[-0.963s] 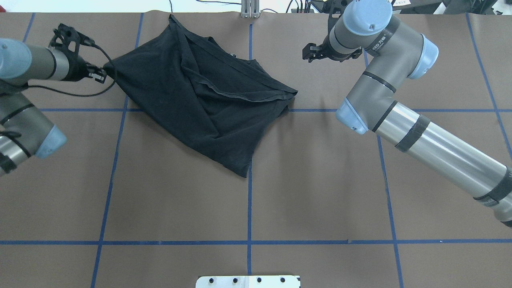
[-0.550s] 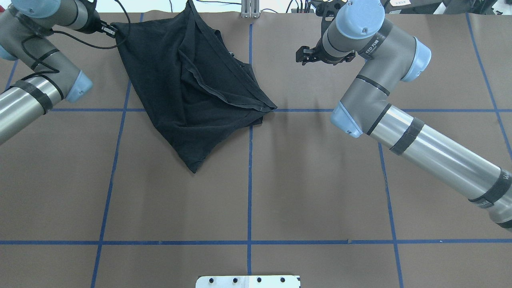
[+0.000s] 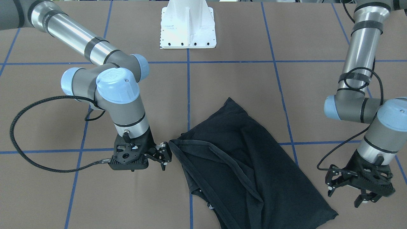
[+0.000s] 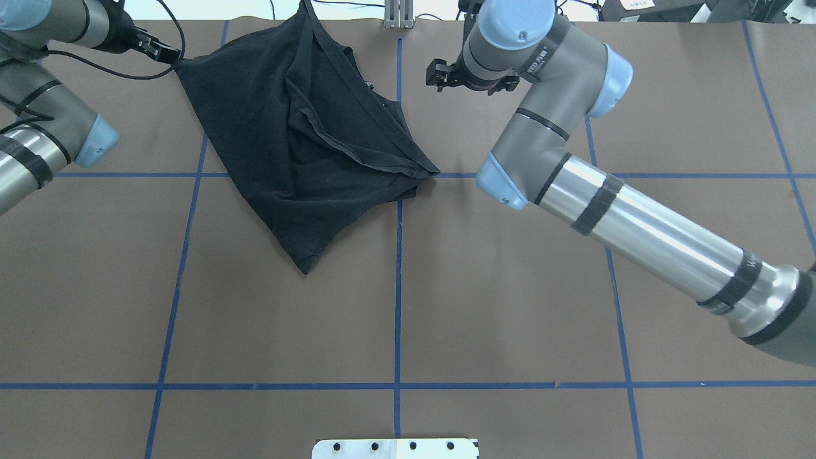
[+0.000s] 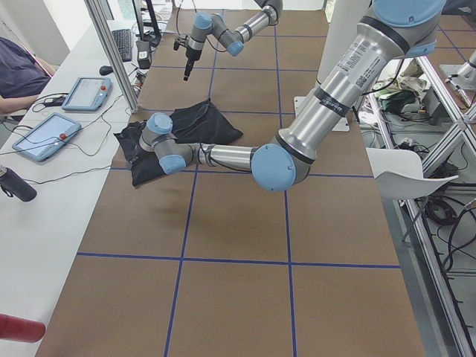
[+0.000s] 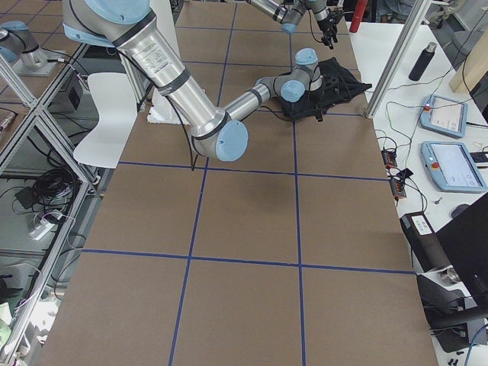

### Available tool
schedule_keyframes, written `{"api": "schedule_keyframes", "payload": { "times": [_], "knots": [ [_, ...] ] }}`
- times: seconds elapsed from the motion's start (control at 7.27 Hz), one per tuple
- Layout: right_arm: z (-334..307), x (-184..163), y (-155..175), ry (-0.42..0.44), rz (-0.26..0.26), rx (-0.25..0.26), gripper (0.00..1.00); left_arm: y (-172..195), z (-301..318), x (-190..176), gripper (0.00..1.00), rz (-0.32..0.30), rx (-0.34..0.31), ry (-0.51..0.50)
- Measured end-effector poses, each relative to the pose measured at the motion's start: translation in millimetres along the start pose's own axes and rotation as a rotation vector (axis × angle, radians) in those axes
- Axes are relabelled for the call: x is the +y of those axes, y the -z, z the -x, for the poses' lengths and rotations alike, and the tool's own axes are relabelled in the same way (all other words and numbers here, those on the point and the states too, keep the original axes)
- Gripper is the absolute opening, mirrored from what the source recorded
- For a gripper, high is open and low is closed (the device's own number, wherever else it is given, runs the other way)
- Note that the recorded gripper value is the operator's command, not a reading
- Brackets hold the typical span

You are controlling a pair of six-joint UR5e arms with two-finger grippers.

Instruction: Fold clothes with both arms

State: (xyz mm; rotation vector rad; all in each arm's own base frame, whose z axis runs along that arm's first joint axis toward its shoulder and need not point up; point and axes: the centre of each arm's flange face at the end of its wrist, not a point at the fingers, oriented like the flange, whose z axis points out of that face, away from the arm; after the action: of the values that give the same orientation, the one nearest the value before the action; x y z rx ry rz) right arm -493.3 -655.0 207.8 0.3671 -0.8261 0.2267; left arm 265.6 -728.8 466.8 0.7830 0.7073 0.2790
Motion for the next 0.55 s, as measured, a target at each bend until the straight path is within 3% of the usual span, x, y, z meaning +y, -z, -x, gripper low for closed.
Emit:
{"api": "schedule_keyframes", "payload": {
  "times": [0.55],
  "knots": [
    [90.7, -9.3, -57.2, -0.061, -0.046, -0.016, 0.98, 16.9, 3.5, 27.7, 1.0, -0.006, 0.017, 0.034]
  ]
}}
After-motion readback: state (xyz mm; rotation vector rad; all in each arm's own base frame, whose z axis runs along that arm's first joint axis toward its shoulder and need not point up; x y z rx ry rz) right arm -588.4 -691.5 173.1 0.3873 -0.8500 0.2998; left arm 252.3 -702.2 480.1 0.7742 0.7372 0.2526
